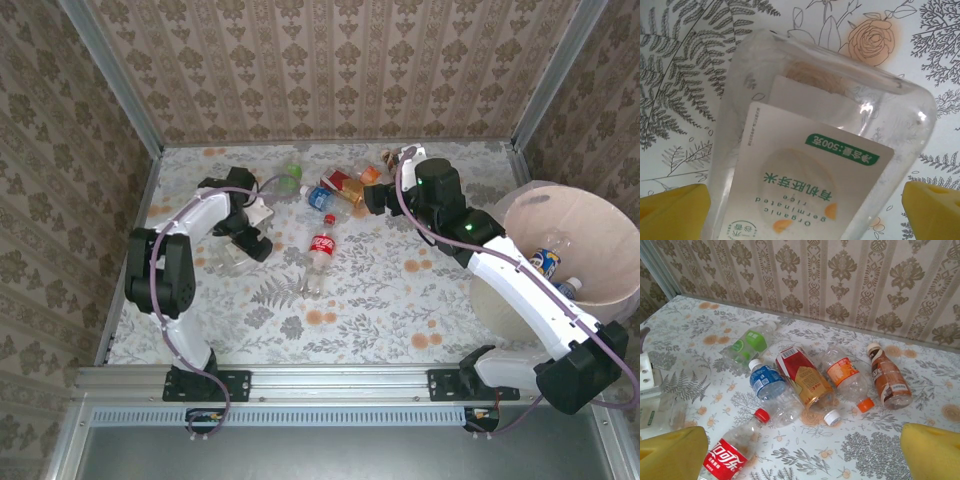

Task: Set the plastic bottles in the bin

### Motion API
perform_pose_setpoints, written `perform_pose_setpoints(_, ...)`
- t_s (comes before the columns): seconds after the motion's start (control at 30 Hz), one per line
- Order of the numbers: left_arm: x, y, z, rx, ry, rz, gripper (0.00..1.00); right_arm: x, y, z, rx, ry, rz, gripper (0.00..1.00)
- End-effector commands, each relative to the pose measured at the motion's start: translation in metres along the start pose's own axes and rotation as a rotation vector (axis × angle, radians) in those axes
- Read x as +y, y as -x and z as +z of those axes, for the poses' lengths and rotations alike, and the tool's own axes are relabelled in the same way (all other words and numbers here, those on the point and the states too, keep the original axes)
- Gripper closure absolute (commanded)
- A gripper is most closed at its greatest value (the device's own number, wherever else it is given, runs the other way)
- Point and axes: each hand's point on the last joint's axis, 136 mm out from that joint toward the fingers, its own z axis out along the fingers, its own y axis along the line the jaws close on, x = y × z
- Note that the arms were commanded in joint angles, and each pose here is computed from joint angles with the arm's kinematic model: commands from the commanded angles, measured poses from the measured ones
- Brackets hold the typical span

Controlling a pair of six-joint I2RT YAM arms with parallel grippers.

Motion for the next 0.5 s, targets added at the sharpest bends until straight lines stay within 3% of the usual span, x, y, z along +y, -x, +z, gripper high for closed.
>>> perform_pose_setpoints(0.0, -0.016, -0.005, 0.021, 0.051, -0.052, 0.054, 0.0, -0.006, -0.005, -0.008, 0.007, -0.032, -0.03, 0.0)
perform_pose_setpoints(0.17, 0.003, -0.003, 0.036, 0.06, 0.05, 0.05, 0.0, -0.006, -0.006, -0.011, 0.001, -0.033, -0.033, 0.0)
perform_pose_setpoints(0.37, -0.002, 0.017, 0.024, -0.033, 0.082, 0.033, 0.01, -0.007, -0.005, -0.01, -0.001, -0.036, -0.032, 0.0)
perform_pose_setpoints(0.47, -0.006, 0.01, 0.033, 0.0, 0.063, 0.013, 0.06, -0.006, -0.004, -0.009, -0.001, -0.033, -0.033, 0.0)
